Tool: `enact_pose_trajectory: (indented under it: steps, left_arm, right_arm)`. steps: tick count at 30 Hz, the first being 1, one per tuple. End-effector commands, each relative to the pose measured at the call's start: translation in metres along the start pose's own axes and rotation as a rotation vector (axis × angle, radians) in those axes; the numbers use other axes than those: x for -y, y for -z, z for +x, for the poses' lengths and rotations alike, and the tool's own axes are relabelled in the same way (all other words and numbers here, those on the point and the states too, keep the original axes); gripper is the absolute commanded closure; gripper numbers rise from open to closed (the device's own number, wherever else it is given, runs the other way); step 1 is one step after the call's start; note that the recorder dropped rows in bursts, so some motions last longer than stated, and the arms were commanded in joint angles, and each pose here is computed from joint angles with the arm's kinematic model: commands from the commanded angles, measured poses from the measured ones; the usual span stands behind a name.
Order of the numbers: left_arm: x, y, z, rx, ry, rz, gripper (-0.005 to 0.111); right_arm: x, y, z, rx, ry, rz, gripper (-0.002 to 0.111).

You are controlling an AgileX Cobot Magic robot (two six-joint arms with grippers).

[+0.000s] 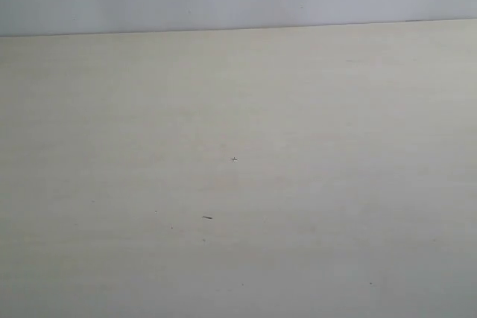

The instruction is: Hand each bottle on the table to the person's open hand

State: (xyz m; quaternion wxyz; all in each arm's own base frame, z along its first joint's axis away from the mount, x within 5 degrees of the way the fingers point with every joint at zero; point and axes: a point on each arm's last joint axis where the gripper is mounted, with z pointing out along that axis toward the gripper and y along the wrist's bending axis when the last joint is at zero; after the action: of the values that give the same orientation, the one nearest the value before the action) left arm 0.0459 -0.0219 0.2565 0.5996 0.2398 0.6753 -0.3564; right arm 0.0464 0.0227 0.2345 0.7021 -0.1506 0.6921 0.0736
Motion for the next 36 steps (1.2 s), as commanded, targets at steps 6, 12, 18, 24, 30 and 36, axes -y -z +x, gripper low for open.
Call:
enact_pose_trajectory:
  steps: [6, 12, 18, 24, 30, 36]
  left_arm:
    - [0.000, 0.000, 0.001, 0.005, -0.004, 0.008, 0.107]
    - [0.000, 0.000, 0.001, 0.005, -0.004, 0.008, 0.107]
    - [0.000, 0.000, 0.001, 0.005, -0.004, 0.008, 0.107]
    - [0.000, 0.000, 0.001, 0.005, -0.004, 0.008, 0.107]
    - [0.000, 0.000, 0.001, 0.005, -0.004, 0.008, 0.107]
    - [0.000, 0.000, 0.001, 0.005, -0.004, 0.008, 0.107]
  right_arm:
    - [0.007, -0.001, 0.006, -0.012, 0.019, 0.129, 0.108]
    - [0.006, -0.001, 0.010, -0.048, 0.015, 0.119, 0.108]
    - [0.015, 0.001, 0.016, -0.100, -0.125, 0.229, 0.108]
    - [0.016, 0.001, 0.016, -0.099, -0.146, 0.239, 0.108]
    - [0.017, 0.001, 0.019, -0.110, -0.140, 0.251, 0.108]
    - [0.020, -0.002, 0.033, -0.087, -0.186, 0.296, 0.108]
